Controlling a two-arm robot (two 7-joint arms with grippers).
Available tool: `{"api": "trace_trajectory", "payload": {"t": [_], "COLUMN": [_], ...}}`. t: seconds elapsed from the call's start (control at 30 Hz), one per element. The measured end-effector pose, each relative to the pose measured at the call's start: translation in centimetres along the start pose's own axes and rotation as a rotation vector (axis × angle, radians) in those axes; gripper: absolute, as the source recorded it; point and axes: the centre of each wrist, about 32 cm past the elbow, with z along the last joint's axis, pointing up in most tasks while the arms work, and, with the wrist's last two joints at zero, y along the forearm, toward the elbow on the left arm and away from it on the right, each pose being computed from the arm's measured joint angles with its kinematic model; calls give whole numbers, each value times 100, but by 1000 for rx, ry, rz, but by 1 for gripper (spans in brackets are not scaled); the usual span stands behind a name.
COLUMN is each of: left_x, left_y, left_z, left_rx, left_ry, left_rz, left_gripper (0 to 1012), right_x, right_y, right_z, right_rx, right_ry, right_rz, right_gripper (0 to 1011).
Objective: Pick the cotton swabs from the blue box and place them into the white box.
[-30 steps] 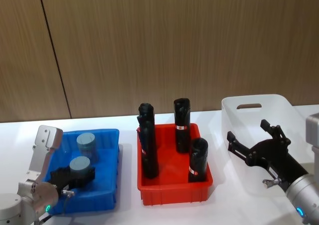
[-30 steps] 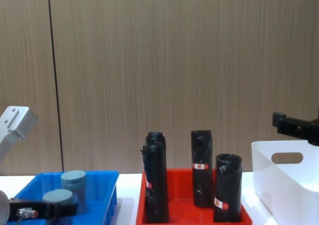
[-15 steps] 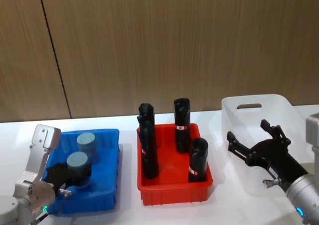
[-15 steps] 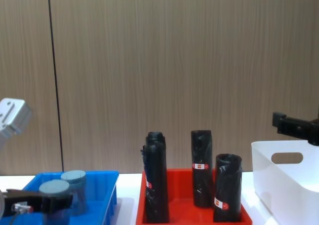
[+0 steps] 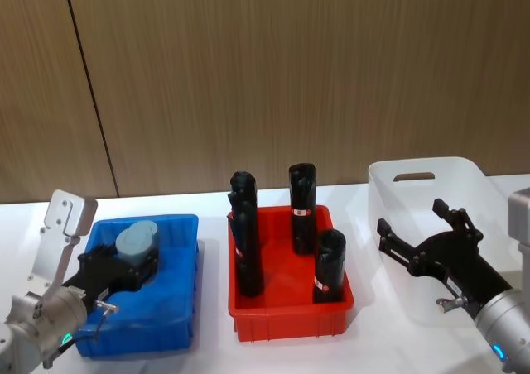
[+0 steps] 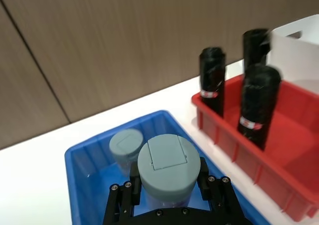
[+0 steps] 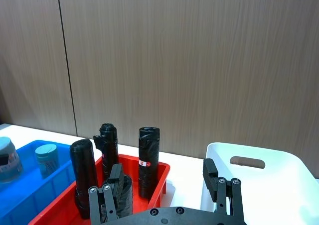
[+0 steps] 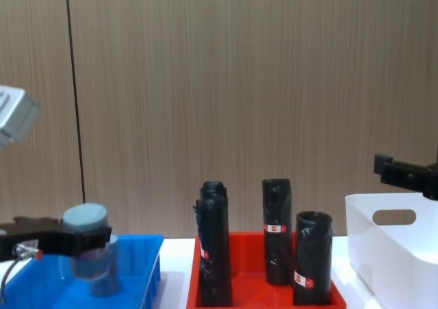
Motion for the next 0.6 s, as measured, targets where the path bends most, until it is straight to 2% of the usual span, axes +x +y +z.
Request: {"api": "trace_trajectory", "payload": {"t": [0.17,0.27,0.4,0.5,0.6], "left_x": [0,2,8,14,18], "left_y": [60,98,119,134,136], "left_z": [79,137,177,215,234], "left_rx": [-34,-62,-83,-106,-120], "left_ry": [-18,-24,-25,-22,-18], "left_rz": [-48,-102,-143,-201,-238], "left_gripper": [657,657,657,657,657], "right_x": [0,0,0,0,0], "right_y": [0,0,0,0,0], "right_z": [0,0,0,0,0], "right_rx": [0,0,0,0,0], "right_ry": [0,0,0,0,0], "right_rz": [0,0,0,0,0], "right_gripper": [1002,1002,1002,1002,1002]}}
